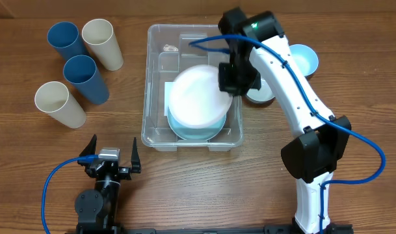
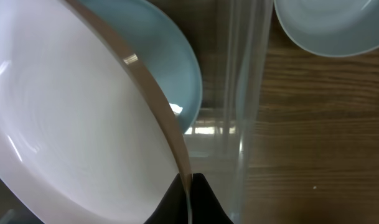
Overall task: Pack container
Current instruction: 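Lower the pink plate onto the stacked plates in the bin, release, then move the right gripper to the grey-green bowl and grip its rim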
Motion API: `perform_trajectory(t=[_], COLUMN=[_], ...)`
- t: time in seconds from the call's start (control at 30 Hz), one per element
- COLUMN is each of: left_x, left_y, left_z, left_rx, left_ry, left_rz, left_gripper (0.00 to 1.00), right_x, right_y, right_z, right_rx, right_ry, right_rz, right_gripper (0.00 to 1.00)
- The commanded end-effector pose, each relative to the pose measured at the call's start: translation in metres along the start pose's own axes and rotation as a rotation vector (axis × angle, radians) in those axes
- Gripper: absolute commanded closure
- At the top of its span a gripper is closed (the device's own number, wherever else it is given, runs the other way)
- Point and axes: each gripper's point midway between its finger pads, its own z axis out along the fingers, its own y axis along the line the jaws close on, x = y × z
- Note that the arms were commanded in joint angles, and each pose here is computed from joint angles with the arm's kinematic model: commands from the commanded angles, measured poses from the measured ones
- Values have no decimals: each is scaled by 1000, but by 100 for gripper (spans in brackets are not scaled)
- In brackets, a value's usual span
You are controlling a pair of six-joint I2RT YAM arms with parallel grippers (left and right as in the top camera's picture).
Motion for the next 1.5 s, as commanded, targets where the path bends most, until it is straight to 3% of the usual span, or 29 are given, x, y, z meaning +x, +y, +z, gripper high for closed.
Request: perform_trajectory(t=[0.0,0.27,0.33,0.4,0.43,0.67,0.8,0.87,0.97,1.03,1.23,1.47], left_x=[0,0,0,0,0,0,0,0,0,0,0,0], left_y=[2,2,2,2,2,2,2,2,2,2,2,2], left_z=[0,0,0,0,0,0,0,0,0,0,0,0], left_rx=[-9,-9,-9,-8,-9,-9,-9,-9,-9,-9,-9,-9], left_ry=[-3,-3,-3,-3,-3,-3,-3,-3,-3,-3,-3,-3], left_rz=[26,26,26,26,26,26,26,26,26,26,26,26], left_gripper=[0,0,0,0,0,0,0,0,0,0,0,0], right_x=[9,21,21,21,21,16,-9,-26,-57,-67,-79,-82], right_y=[-8,17,21,22,22,26,31,18,-42,-77,-158,-174], right_z=[12,44,45,45,45,37,-17,-54,-105,-107,-66,17], right_rx=[51,65,63,61,62,49,-2,-26,-54,-64,-32,-1], right_ry=[21,37,28,25,26,1,-143,-243,-376,-375,-273,-169], right_rz=[-12,-94,-106,-108,-111,-170,-154,-88,120,237,474,510], right_gripper=[96,95,82,61,58,57,54,49,43,40,35,36])
